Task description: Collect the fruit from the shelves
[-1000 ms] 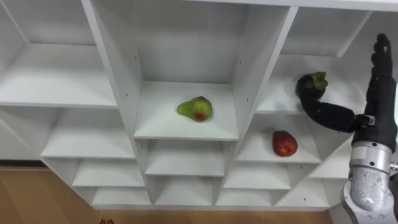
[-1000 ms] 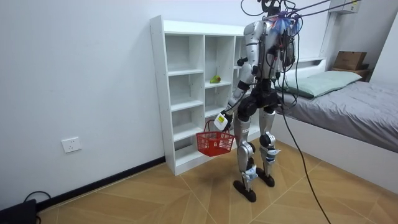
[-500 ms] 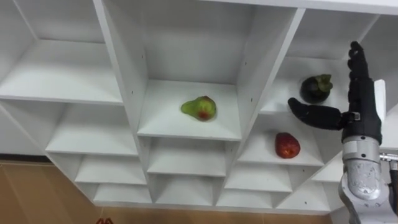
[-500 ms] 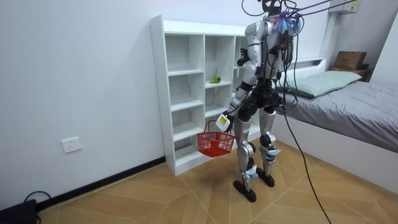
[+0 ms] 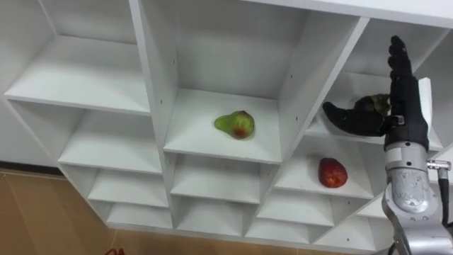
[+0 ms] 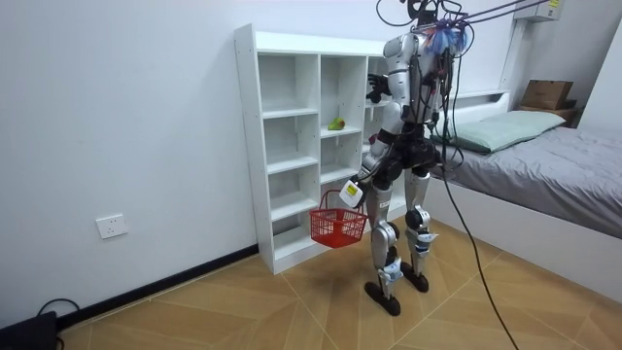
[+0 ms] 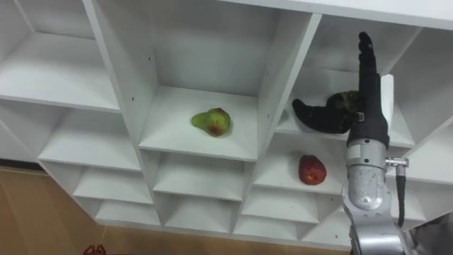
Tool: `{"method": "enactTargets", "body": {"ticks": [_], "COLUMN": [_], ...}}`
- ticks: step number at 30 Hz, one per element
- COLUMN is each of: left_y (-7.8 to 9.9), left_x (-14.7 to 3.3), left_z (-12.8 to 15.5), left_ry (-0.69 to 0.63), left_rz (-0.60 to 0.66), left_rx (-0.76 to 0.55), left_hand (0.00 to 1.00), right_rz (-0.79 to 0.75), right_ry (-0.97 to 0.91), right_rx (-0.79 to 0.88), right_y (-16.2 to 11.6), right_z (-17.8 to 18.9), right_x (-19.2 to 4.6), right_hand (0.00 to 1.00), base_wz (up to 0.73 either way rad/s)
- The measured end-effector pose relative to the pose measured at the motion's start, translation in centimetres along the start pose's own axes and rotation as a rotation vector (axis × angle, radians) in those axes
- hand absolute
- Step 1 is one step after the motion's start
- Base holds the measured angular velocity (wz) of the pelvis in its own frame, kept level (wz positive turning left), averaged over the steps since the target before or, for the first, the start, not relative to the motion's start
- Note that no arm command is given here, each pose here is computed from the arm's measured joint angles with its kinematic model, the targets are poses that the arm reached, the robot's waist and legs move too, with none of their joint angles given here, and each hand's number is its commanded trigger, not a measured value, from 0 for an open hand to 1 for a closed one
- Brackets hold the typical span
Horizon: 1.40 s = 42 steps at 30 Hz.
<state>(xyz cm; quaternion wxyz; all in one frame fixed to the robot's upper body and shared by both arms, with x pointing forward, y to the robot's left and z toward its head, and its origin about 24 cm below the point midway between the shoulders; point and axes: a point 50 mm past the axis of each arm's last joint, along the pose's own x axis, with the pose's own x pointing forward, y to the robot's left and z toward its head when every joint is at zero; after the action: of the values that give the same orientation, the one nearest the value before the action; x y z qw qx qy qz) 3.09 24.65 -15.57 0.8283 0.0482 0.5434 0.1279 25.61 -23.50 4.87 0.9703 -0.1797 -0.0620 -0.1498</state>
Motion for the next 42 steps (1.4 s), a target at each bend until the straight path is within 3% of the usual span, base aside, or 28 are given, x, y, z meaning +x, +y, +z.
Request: {"method": "enactTargets", "body": {"ticks": [14, 42], "left_y": [0.3, 0.4], "left_x": [-0.1, -0.2], "left_z": [-0.3, -0.8], "left_ry": [0.019, 0.041], "left_rz": [0.007, 0.008], "left_rx": [0.005, -0.014], "left_hand": [1.00, 1.00], "right_rz": [-0.006, 0.003], "right_ry": [0.043, 0.255], "right_rx": [-0.023, 0.023], "right_y": [-0.2, -0.4], "right_z": [-0.8, -5.2], "right_x": [0.9, -0.1], "right_hand": [0.00, 0.00], "base_wz": [0.01, 0.01]}}
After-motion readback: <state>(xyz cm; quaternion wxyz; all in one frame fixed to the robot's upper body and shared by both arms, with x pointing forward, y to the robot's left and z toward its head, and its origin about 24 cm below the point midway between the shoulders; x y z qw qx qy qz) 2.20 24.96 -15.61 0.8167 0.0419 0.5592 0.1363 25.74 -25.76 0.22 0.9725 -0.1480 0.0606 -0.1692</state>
